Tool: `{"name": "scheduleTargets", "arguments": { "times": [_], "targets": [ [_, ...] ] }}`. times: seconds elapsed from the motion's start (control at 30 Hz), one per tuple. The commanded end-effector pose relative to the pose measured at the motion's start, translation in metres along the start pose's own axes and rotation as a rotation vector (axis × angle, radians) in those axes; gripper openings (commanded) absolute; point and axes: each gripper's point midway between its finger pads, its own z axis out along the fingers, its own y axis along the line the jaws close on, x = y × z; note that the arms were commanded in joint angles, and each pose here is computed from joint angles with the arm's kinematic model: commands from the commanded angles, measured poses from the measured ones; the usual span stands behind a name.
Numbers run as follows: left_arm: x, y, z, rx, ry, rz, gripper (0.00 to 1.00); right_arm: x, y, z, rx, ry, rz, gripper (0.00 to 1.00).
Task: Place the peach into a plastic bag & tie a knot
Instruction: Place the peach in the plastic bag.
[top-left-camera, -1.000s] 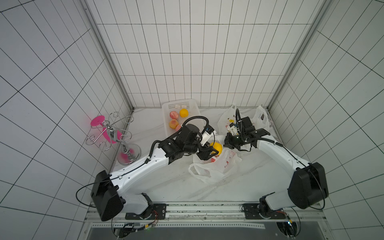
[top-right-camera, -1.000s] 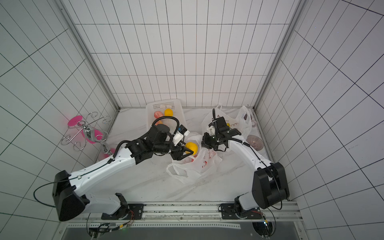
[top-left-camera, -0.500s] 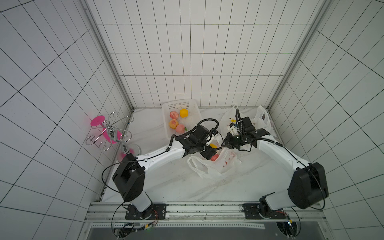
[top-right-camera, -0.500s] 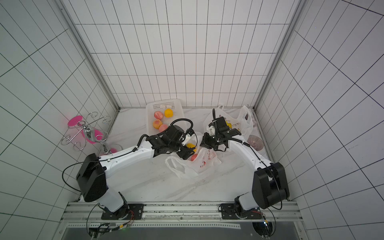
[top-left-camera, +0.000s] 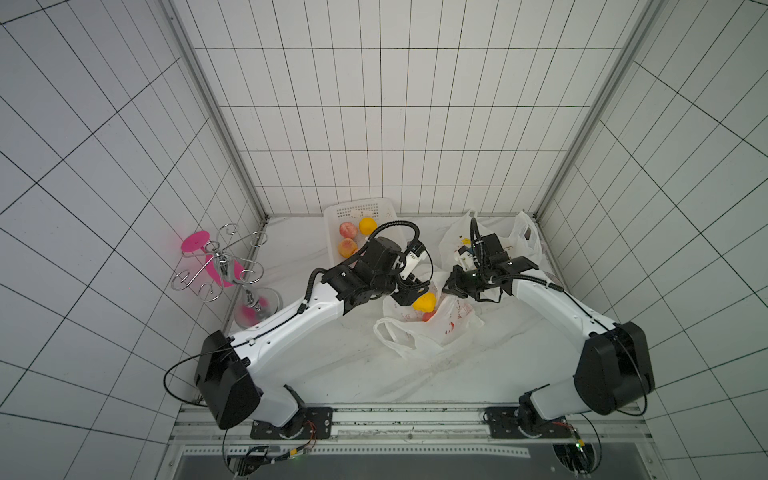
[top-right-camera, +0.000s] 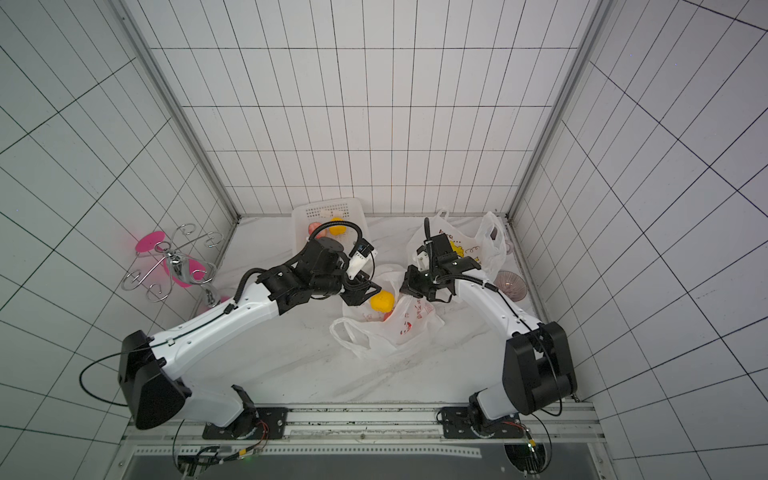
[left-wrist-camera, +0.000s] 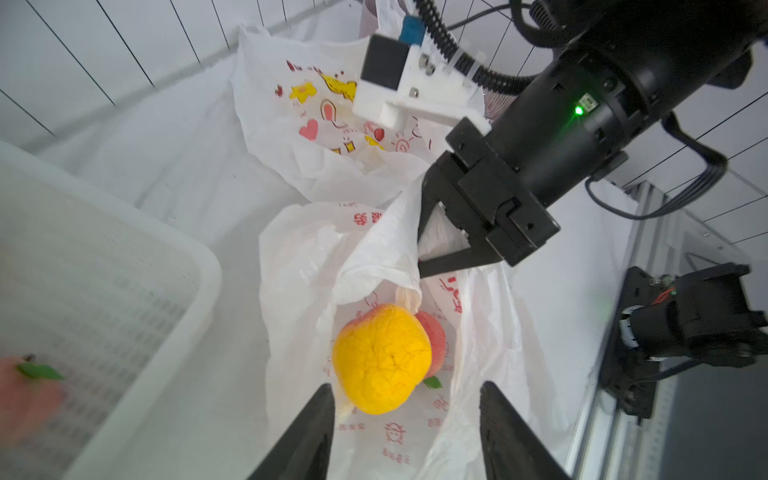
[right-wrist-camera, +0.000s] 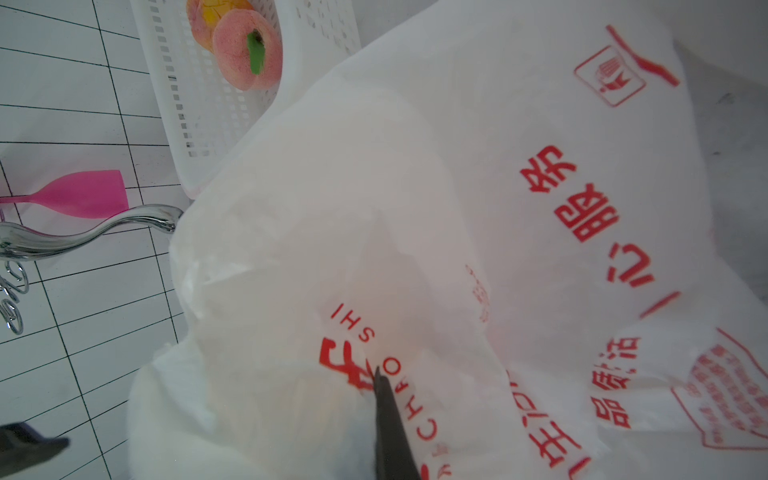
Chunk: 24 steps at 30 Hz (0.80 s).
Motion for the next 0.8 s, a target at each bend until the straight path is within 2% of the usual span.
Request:
{"name": "scheduleTargets", "arguments": {
  "times": [0.0, 0.1, 0.23, 0.5, 0.6, 0.7, 0.77],
  "targets": [
    [0.040, -0.009, 0.001, 0.061, 0.110, -0.015, 0.42, -0.019, 0.022, -0.010, -0.044, -0.043, -0.031, 0.00],
    [0.050, -0.013, 0.012, 0.087, 0.104, -0.035, 0.36, -0.020, 0.023, -0.009, -0.047, -0.042, -0.034, 0.00],
    [0.040, -0.011, 0.026, 0.090, 0.080, -0.050, 0.32, -0.021, 0.025, -0.010, -0.052, -0.045, -0.036, 0.00],
    [0.034, 0.004, 0.073, 0.069, 0.136, -0.020, 0.30, -0.021, 0.024, -0.010, -0.054, -0.052, -0.035, 0.00],
    [0.029, 0.023, 0.081, -0.016, 0.173, 0.010, 0.28, -0.022, 0.025, -0.009, -0.057, -0.053, -0.032, 0.00],
    [0.001, 0.045, 0.070, -0.140, 0.107, -0.004, 0.28, -0.022, 0.025, -0.007, -0.062, -0.053, -0.029, 0.00],
    [-0.021, 0.042, 0.055, -0.143, 0.022, -0.007, 0.31, -0.022, 0.024, -0.007, -0.062, -0.054, -0.026, 0.00]
  ]
}}
